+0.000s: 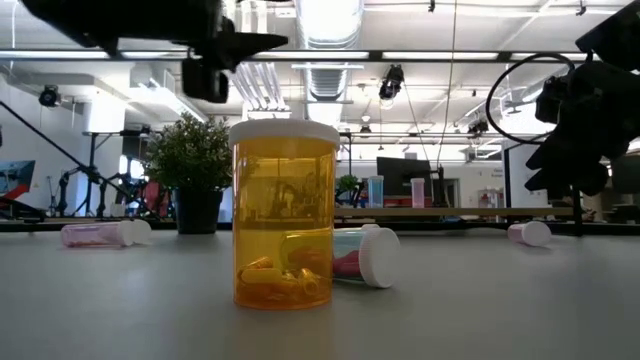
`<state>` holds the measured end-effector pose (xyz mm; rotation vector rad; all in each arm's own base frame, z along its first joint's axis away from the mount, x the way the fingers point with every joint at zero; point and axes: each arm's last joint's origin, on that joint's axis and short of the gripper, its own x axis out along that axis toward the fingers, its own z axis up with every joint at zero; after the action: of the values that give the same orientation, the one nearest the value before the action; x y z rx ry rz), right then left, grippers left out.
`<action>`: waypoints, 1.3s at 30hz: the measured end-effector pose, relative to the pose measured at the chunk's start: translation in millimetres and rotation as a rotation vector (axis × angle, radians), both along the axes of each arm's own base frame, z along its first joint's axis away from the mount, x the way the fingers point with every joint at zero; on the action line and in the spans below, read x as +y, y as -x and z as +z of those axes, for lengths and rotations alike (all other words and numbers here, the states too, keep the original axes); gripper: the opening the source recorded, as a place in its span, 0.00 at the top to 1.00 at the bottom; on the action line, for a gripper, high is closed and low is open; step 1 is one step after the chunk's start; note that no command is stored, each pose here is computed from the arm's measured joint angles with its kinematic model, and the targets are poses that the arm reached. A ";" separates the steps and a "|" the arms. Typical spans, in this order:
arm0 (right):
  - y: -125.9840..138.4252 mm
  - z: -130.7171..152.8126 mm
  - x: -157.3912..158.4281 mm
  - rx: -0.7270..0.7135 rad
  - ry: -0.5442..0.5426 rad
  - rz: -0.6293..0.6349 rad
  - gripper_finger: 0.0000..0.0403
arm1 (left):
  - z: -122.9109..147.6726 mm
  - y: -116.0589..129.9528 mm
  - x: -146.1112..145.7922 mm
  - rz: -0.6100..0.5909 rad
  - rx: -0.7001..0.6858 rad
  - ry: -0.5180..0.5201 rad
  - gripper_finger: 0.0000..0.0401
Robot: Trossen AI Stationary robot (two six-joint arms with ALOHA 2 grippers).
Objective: Pick and place medicine bottles onto shelf by color
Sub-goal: Move the left orange pill bottle to the middle
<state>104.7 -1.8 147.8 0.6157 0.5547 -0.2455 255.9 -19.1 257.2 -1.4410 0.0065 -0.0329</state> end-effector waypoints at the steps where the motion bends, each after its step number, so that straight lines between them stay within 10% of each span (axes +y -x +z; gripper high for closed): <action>1: 0.0 0.0 0.0 0.000 0.000 0.000 0.49 | 1.3 -5.5 -0.9 -0.016 0.003 0.012 0.49; 9: 0.0 0.1 0.0 0.000 0.000 0.000 0.49 | 8.3 -49.3 -26.9 -0.140 0.164 0.135 0.49; 19: 0.0 0.2 0.0 -0.001 0.000 0.000 0.49 | 15.5 -69.7 -64.3 -0.081 0.833 0.293 0.49; 31: 0.2 0.1 0.0 0.002 0.000 0.001 0.49 | 37.9 -23.0 -100.6 -0.048 1.507 0.197 0.49; 39: 0.1 0.1 0.0 0.003 0.000 0.000 0.49 | 30.4 5.4 -123.8 -0.055 1.656 0.077 0.44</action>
<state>104.6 -1.8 147.9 0.6156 0.5574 -0.2462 250.5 -142.9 287.6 -1.1757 1.3913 1.1146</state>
